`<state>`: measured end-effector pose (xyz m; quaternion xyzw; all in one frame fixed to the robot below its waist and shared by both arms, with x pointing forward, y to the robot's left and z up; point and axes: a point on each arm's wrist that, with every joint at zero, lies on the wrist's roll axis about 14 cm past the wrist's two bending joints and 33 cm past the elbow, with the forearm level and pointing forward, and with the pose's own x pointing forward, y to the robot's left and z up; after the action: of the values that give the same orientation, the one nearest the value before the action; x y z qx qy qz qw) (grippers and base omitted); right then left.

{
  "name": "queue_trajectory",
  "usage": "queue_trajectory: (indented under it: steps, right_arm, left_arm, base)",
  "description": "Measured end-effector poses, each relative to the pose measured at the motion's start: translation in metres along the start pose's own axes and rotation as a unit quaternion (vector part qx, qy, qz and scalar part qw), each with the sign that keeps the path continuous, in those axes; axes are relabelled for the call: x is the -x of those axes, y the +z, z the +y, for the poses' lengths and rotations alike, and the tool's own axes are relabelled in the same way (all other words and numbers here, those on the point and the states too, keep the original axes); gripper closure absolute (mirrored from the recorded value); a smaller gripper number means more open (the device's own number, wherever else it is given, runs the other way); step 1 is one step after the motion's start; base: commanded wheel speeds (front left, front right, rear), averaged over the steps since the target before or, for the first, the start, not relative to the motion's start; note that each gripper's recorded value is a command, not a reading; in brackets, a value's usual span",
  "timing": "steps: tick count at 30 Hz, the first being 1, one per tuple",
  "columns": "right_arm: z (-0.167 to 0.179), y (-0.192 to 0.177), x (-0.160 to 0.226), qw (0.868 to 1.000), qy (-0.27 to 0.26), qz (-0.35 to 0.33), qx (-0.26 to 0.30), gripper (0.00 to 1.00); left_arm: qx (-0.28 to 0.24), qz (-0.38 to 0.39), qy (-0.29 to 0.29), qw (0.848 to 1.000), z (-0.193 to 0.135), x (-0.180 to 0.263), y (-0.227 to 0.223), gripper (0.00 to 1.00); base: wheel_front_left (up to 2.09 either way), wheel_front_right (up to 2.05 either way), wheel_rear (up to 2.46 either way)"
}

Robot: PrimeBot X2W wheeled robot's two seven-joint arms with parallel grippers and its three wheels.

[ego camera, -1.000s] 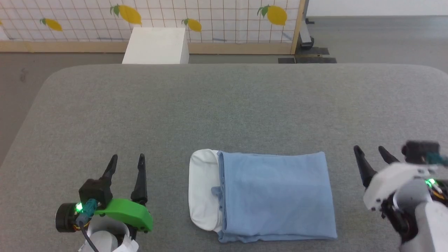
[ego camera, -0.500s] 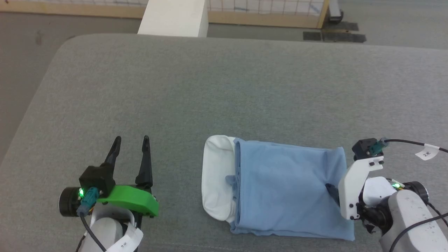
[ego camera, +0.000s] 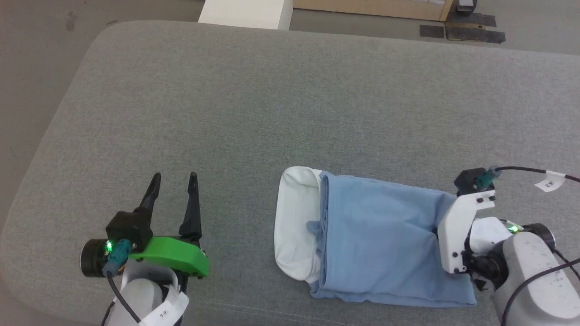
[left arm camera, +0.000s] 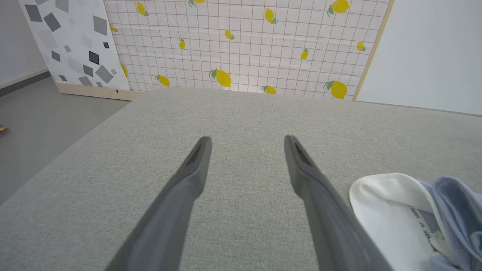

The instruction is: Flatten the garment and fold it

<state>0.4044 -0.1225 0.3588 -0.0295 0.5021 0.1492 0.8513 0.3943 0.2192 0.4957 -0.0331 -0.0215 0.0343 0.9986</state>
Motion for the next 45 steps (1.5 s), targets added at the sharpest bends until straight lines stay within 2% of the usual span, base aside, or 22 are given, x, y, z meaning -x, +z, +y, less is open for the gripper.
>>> queue_trajectory:
  steps: [5,13,18,26,33,36,39,45]
  right_arm:
    - [0.002,0.010,0.008,1.000,0.002,-0.021,0.016,1.00]
    - [0.005,0.051,0.044,0.992,-0.007,-0.072,0.104,1.00]
    - [-0.029,0.055,0.072,0.988,-0.052,-0.065,0.133,1.00]
    - [-0.114,0.052,0.128,0.983,-0.147,-0.075,0.083,1.00]
    - [-0.194,0.018,0.164,0.969,-0.231,-0.085,-0.018,1.00]
    - [-0.229,0.003,0.174,0.957,-0.274,-0.082,-0.053,1.00]
    - [-0.267,-0.010,0.189,0.939,-0.323,-0.078,-0.090,1.00]
    - [-0.325,-0.029,0.207,0.901,-0.407,-0.061,-0.135,1.00]
  left_arm:
    - [0.003,-0.002,-0.003,1.000,-0.001,0.001,0.002,0.00]
    - [0.005,-0.019,-0.007,1.000,-0.003,0.004,0.014,0.00]
    - [0.010,-0.020,-0.023,0.999,-0.016,0.002,0.013,0.00]
    - [0.026,-0.035,-0.106,0.993,-0.078,-0.024,0.019,0.00]
    - [0.021,-0.046,-0.207,0.977,-0.149,-0.060,0.021,0.00]
    - [0.019,-0.041,-0.233,0.972,-0.168,-0.076,0.014,0.00]
    - [0.015,-0.031,-0.253,0.967,-0.181,-0.090,0.002,0.00]
    - [-0.002,0.002,-0.266,0.964,-0.183,-0.110,-0.034,0.00]
  base:
    - [0.00,0.00,0.00]
    - [0.00,0.00,0.00]
    - [0.00,0.00,0.00]
    - [0.00,0.00,0.00]
    - [0.00,0.00,0.00]
    - [0.00,0.00,0.00]
    - [0.00,0.00,0.00]
    - [0.00,0.00,0.00]
